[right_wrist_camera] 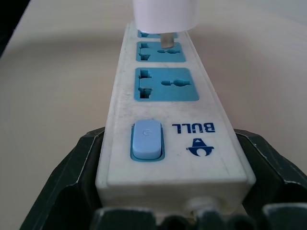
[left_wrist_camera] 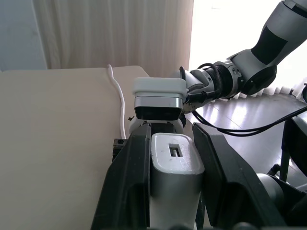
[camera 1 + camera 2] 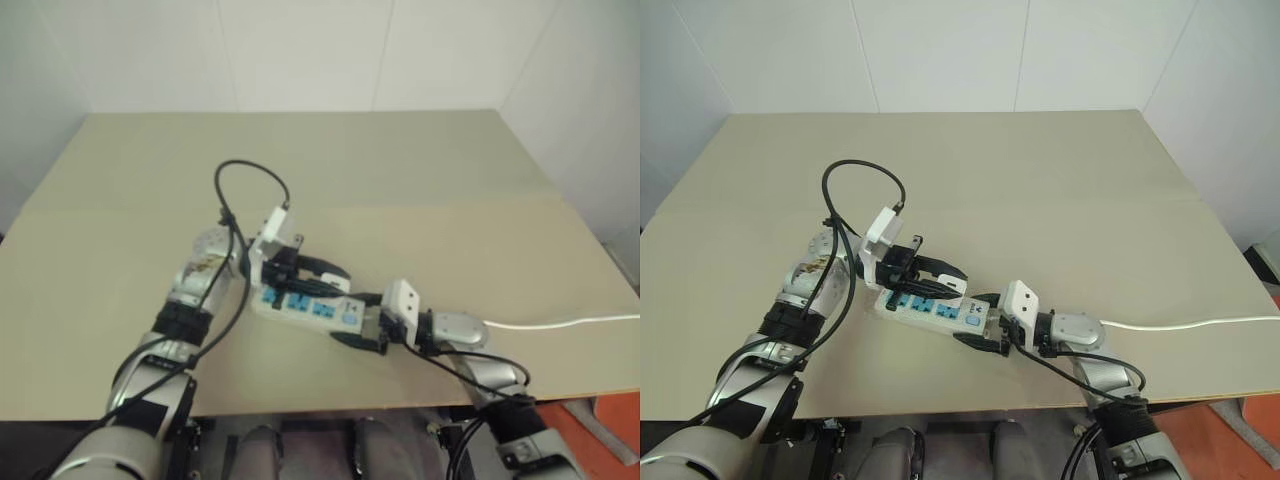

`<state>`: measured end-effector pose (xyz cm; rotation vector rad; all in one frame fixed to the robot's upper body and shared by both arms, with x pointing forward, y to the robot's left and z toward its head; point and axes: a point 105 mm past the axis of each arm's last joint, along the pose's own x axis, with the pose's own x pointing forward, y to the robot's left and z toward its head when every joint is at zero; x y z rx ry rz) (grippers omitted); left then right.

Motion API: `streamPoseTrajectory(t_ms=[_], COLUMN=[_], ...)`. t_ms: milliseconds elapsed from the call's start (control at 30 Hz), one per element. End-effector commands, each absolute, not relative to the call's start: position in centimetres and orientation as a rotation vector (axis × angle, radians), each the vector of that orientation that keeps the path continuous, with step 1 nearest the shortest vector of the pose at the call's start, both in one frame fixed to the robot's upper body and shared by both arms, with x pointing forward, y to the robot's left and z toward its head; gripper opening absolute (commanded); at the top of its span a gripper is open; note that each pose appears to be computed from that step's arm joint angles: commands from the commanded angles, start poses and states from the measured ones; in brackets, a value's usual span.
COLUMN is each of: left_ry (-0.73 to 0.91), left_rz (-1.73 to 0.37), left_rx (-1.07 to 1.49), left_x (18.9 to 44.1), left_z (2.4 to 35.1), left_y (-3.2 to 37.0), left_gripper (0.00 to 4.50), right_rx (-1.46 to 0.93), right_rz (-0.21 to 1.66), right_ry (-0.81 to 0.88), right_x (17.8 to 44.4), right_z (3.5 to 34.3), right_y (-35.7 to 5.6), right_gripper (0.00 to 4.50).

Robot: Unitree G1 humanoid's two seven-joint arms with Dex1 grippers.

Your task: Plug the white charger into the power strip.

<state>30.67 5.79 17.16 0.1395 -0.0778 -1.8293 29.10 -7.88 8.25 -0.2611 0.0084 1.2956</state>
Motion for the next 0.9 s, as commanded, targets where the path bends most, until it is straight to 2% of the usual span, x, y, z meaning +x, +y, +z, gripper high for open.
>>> streamPoseTrajectory(t_ms=[33, 333, 533, 900], left_ry=[-0.102, -0.076, -0.085, -0.048], left_rz=[-1.831, -1.805, -1.759, -1.747], left_rx=[0.150, 0.152, 0.121, 0.090], left_x=[30.4, 29.6, 29.2, 28.3], left_z=[17.8, 17.6, 17.8, 16.7], left_y=[6.3, 7.5, 7.6, 7.3], left_gripper=[1.05, 1.05, 1.05, 1.05], right_rx=[-0.246, -0.328, -0.351, -0.334], right_rz=[1.343, 1.477, 1.482, 1.520], right_ry=[-0.036, -0.043, -0.065, -0.077], right_x=[29.4, 29.5, 30.5, 30.3], right_z=[9.4, 8.2, 7.9, 7.5], right_y=[-8.0, -7.4, -7.2, -6.1], right_gripper=[3.42, 3.42, 3.42, 3.42])
